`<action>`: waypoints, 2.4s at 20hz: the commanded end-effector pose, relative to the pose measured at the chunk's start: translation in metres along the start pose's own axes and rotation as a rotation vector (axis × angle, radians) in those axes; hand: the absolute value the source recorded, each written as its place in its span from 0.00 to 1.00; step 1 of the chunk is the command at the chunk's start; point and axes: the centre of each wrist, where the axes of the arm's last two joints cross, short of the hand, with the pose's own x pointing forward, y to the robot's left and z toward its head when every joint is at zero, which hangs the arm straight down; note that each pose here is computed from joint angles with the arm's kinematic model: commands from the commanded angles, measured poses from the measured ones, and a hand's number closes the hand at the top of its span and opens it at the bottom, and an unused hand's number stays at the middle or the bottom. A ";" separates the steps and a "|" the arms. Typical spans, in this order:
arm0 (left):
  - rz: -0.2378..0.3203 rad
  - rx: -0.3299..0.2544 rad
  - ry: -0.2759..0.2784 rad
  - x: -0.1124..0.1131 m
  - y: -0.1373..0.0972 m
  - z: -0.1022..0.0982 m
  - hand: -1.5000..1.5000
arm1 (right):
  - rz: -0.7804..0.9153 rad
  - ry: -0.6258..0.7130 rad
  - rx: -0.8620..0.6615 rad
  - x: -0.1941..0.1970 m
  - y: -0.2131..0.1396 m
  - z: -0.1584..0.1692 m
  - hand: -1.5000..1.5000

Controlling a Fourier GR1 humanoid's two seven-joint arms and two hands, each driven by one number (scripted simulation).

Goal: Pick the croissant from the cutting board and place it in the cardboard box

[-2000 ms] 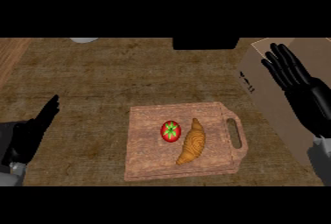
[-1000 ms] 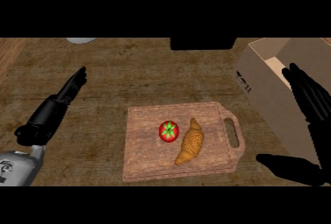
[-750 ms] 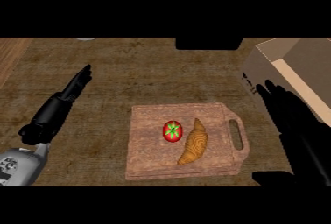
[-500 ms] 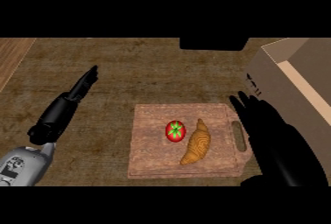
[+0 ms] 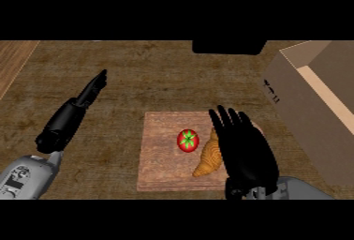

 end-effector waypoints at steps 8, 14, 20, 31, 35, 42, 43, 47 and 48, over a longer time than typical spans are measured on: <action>-0.006 0.034 0.017 -0.006 0.010 0.004 0.50 | 0.105 0.239 0.139 0.077 0.016 -0.027 0.00; 0.003 0.036 0.000 0.000 0.019 0.012 0.50 | 0.160 0.313 0.103 0.083 0.008 -0.046 0.00; 0.009 0.028 0.020 -0.008 0.008 0.003 0.50 | 0.213 0.321 0.125 0.103 0.037 -0.043 0.00; 0.005 0.046 0.003 -0.007 0.014 0.006 0.50 | 0.227 0.400 0.145 0.079 0.043 -0.070 0.00; 0.021 0.038 0.004 -0.017 0.005 0.013 0.50 | 0.206 0.380 0.173 0.081 0.047 -0.077 0.00; 0.015 0.038 0.012 -0.012 0.016 0.006 0.50 | 0.238 0.409 0.184 0.078 0.070 -0.071 0.00; 0.010 0.035 0.015 -0.012 0.003 0.022 0.50 | 0.216 0.424 0.187 0.069 0.064 -0.070 0.00; 0.016 0.038 -0.006 0.003 0.013 -0.007 0.50 | 0.241 0.458 0.179 0.065 0.074 -0.082 0.00; 0.012 0.039 0.005 -0.007 0.000 0.016 0.50 | 0.235 0.453 0.172 0.056 0.065 -0.075 0.00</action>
